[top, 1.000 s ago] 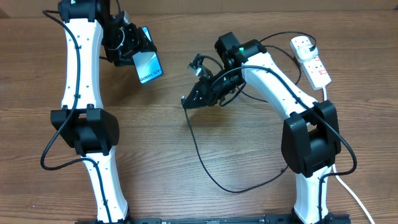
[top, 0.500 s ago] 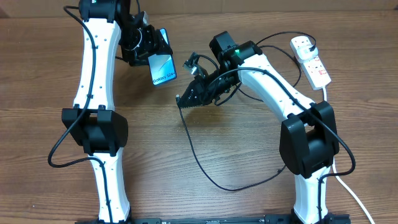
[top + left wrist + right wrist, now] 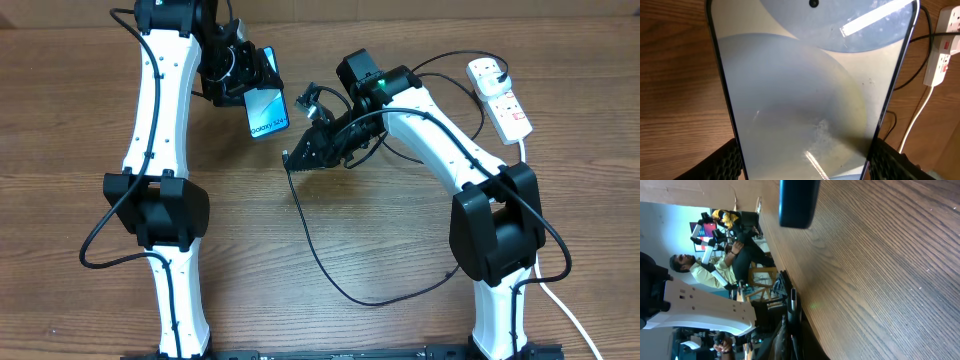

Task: Plug charger to phone and switch on socket

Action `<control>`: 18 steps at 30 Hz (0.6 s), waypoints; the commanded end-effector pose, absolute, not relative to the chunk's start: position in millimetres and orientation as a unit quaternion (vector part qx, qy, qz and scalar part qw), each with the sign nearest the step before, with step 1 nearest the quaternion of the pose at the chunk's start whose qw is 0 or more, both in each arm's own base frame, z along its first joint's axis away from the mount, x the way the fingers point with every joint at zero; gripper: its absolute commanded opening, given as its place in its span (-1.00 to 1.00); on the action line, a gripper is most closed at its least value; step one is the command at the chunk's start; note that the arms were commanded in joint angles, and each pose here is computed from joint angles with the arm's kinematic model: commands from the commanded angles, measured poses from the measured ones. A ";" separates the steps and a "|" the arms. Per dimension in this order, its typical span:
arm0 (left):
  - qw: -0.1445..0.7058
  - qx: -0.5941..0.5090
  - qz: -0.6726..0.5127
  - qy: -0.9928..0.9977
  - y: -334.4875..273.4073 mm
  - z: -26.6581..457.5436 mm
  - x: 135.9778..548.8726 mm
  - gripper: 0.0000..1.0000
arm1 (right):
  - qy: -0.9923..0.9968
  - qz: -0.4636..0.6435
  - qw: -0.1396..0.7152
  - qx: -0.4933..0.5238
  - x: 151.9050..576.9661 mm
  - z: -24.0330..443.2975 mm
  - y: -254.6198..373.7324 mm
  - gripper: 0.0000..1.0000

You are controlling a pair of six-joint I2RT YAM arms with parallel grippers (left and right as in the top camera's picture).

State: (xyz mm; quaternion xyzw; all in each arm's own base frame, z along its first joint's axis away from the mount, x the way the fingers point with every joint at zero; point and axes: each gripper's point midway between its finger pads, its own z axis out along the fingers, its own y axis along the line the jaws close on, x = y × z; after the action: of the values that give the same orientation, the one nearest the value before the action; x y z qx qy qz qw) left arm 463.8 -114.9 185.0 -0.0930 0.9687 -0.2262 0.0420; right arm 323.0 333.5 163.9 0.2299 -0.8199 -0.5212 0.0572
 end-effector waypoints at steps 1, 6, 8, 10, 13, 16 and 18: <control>0.061 -0.091 -0.238 0.965 -120.9 201.4 465.4 -0.91 | -0.809 -0.534 0.040 0.242 322.5 184.8 337.2 -0.93; 0.056 -0.117 -0.236 0.963 -118.8 200.8 465.8 -0.92 | -0.893 -0.411 0.023 0.180 347.0 145.0 316.9 -0.92; 0.052 -0.134 -0.237 0.961 -118.8 200.8 465.8 -0.91 | -0.927 -0.345 0.006 0.147 360.3 127.7 301.7 -0.93; 0.048 -0.151 -0.238 0.958 -118.8 200.8 465.8 -0.92 | -0.955 -0.276 -0.014 0.109 374.1 112.2 283.1 -0.93; 0.041 -0.177 -0.238 0.954 -118.9 200.5 465.7 -0.91 | -0.975 -0.209 -0.037 0.070 387.5 98.0 262.5 -0.93; 0.036 -0.197 -0.238 0.950 -118.9 200.4 465.6 -0.92 | -0.984 -0.164 -0.058 0.035 398.2 85.1 246.7 -0.93; 0.034 -0.205 -0.239 0.949 -118.9 200.4 465.6 -0.92 | -0.987 -0.141 -0.072 0.021 404.5 76.6 238.7 -0.93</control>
State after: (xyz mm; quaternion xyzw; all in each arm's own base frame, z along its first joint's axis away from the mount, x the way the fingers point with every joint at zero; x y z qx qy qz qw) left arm 463.9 -114.8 184.9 -0.1803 0.9564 -0.2288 0.0216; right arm 389.3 268.6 83.7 0.0758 -0.9713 -0.2233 -0.0304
